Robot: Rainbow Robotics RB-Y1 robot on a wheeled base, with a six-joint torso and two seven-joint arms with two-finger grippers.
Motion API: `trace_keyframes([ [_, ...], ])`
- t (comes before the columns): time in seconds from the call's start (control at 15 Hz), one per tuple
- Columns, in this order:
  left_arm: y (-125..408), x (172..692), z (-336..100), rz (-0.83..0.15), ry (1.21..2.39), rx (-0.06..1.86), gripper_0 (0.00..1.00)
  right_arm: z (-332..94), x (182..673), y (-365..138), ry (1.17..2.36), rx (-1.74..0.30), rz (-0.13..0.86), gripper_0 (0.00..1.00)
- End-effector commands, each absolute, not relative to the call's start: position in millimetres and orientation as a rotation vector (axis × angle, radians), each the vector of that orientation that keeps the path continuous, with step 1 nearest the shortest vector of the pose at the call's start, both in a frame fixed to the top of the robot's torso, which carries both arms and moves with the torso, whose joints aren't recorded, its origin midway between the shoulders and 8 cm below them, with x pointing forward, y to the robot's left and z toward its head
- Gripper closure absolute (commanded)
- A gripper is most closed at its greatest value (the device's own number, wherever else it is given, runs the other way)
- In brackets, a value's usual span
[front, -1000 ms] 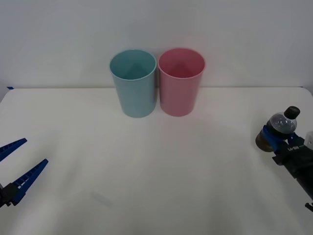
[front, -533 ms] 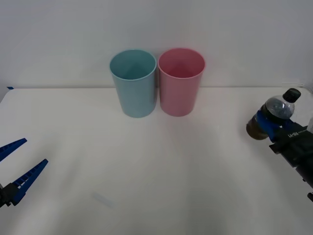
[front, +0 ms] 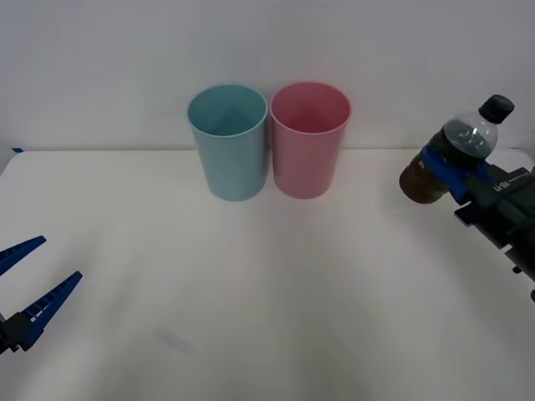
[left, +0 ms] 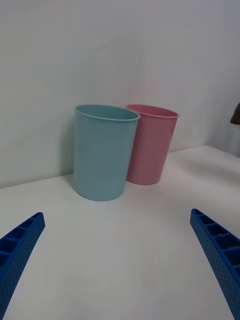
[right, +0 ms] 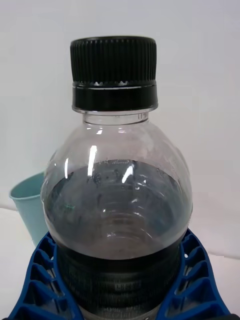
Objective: Grasp the object on the table and drop it into the matching bin: aluminum can to the light blue bin, PET bottle to the pink bin.
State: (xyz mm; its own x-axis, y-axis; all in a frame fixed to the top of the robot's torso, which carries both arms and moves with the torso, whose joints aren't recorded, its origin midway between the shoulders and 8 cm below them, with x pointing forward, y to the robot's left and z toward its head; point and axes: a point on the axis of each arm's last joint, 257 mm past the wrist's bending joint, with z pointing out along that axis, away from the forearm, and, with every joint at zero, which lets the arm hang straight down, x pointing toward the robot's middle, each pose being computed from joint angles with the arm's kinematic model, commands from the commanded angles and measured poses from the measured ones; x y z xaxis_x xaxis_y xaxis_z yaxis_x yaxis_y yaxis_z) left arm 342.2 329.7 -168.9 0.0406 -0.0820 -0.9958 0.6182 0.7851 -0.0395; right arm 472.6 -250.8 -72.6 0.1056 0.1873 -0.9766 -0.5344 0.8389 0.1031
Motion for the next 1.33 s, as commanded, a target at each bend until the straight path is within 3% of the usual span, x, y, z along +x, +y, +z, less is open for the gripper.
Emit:
trace_keyframes([
  [0.07, 329.7, 342.3, -168.9, -0.567, 1.441, 0.465, 0.00, -50.8, 481.3, -237.9, 1.352, -0.360, 0.564, 1.00],
  [0.4, 329.7, 342.3, -168.9, -0.567, 1.441, 0.465, 0.00, -21.9, 503.6, -219.7, 1.348, -0.404, 0.575, 1.00],
  [1.33, 329.7, 342.3, -168.9, -0.567, 1.441, 0.465, 0.00, 1.8, 611.3, -158.9, 1.388, -0.502, 0.616, 1.00],
])
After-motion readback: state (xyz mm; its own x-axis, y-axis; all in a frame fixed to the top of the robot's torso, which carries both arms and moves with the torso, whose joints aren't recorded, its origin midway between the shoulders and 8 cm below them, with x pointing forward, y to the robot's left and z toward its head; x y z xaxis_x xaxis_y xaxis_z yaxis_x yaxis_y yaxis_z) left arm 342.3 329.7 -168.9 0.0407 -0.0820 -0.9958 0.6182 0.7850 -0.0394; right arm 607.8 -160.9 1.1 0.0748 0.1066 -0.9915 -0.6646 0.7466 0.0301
